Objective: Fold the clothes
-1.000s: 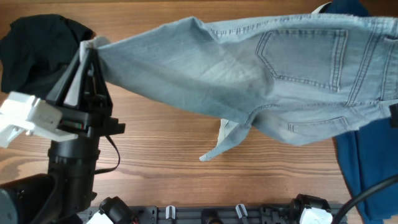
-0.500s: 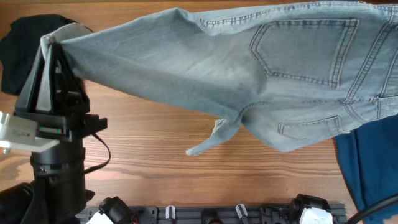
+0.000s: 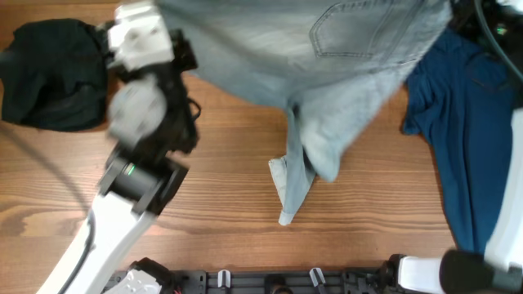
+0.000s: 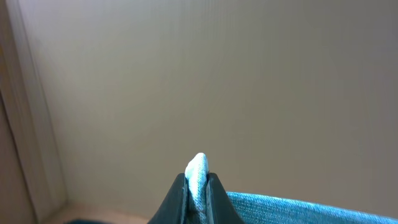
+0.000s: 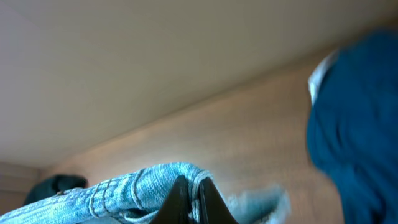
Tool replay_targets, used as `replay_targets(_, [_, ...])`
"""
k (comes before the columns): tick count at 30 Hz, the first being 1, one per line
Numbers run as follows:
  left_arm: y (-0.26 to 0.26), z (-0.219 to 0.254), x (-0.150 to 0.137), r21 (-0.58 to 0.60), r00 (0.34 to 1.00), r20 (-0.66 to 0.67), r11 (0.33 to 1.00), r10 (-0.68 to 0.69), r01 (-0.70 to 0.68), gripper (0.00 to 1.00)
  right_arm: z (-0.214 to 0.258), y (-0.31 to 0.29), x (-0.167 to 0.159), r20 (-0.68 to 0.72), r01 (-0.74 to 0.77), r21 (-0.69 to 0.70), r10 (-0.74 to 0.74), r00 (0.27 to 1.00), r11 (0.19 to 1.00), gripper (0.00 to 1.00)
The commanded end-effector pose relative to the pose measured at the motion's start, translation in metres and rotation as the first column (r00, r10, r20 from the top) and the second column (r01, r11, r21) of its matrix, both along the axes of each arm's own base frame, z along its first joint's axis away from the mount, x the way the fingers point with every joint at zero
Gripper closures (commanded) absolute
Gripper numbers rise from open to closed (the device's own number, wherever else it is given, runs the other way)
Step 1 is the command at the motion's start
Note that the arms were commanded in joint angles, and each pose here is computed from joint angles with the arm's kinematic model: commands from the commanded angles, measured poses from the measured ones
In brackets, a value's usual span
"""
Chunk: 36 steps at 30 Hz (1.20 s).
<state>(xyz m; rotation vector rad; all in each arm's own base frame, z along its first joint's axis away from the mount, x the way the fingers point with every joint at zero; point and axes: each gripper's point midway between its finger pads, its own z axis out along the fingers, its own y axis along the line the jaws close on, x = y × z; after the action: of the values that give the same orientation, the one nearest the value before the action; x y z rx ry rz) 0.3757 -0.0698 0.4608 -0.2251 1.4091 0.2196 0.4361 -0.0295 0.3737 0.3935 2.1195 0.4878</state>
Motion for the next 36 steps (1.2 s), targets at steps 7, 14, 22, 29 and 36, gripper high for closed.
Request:
replay_targets(7, [-0.024, -0.127, 0.089, -0.110, 0.976, -0.218, 0.994, -0.001, -0.024, 0.96, -0.056, -0.034, 0.017, -0.166, 0.136, -0.058, -0.144, 0.976, 0.989, 0.96])
replay_targets(14, [-0.033, -0.172, 0.110, -0.183, 0.953, -0.295, 0.983, -0.074, 0.020, 0.96, -0.091, -0.035, 0.017, -0.271, 0.085, -0.092, -0.107, 0.956, 0.992, 0.96])
replay_targets(22, [-0.011, -0.218, 0.130, -0.220, 0.916, -0.390, 0.975, -0.090, 0.002, 0.96, -0.191, -0.023, 0.039, -0.472, -0.041, -0.007, 0.033, 0.881, 0.999, 0.96])
replay_targets(29, [-0.010, -0.236, 0.131, -0.277, 0.891, -0.432, 0.961, -0.138, 0.015, 0.96, -0.215, -0.025, 0.044, -0.504, -0.089, -0.027, 0.064, 0.861, 0.996, 0.96])
replay_targets(36, [-0.016, -0.233, 0.134, -0.298, 0.892, -0.416, 0.953, -0.178, 0.052, 0.96, -0.204, -0.033, 0.065, -0.416, -0.111, -0.098, 0.060, 0.907, 0.989, 0.96])
